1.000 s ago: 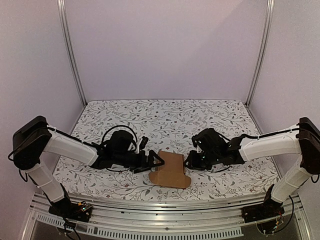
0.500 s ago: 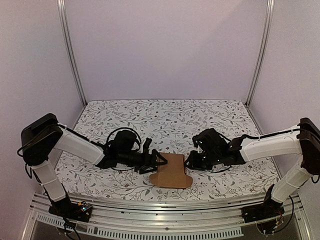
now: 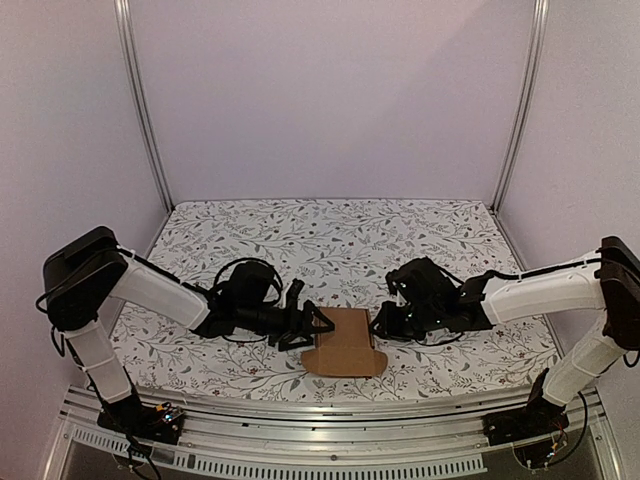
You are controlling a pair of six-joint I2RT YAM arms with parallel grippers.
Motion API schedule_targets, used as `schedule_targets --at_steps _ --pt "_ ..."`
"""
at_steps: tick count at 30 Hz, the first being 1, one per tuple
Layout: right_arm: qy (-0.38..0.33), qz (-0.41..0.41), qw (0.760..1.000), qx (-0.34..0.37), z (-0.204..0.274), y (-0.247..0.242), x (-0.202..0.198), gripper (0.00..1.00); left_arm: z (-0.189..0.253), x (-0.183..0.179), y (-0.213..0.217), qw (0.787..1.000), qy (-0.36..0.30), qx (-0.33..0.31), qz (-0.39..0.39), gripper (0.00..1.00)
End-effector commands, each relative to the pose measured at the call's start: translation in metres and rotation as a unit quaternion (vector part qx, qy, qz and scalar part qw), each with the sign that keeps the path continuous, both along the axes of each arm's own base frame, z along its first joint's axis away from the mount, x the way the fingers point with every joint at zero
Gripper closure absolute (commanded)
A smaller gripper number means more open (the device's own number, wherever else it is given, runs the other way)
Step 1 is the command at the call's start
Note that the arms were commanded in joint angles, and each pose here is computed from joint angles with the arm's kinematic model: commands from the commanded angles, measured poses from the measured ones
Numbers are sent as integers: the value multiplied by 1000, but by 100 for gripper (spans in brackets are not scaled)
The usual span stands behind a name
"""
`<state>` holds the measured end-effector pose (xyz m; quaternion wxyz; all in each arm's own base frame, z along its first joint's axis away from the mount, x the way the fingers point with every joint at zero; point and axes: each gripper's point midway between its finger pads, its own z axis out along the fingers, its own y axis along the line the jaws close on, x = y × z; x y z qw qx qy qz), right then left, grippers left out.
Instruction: Fold the paper box
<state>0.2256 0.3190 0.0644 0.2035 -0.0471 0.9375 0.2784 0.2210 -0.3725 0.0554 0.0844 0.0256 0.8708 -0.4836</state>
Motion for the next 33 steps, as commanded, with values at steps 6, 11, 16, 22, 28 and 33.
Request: schedule_targets --at_steps 6,11,16,22,28,33 --pt "15 -2 999 -40 -20 -25 -13 84 3 1 4 1000 -9 5 -5 14" --pt "17 0 999 -39 -21 -25 -15 84 11 4 -6 1000 -5 -26 -5 15" --pt "16 0 999 -38 -20 -24 -14 84 18 6 -15 999 -4 -43 -9 16" --pt "16 1 999 -37 -20 -24 -14 84 15 3 -20 998 8 -52 -15 21" --pt "15 0 999 -37 -19 -24 -14 84 14 2 -19 999 9 -50 -15 29" --pt "11 -1 999 -35 -17 -23 -12 83 16 2 -19 999 5 -45 -18 36"
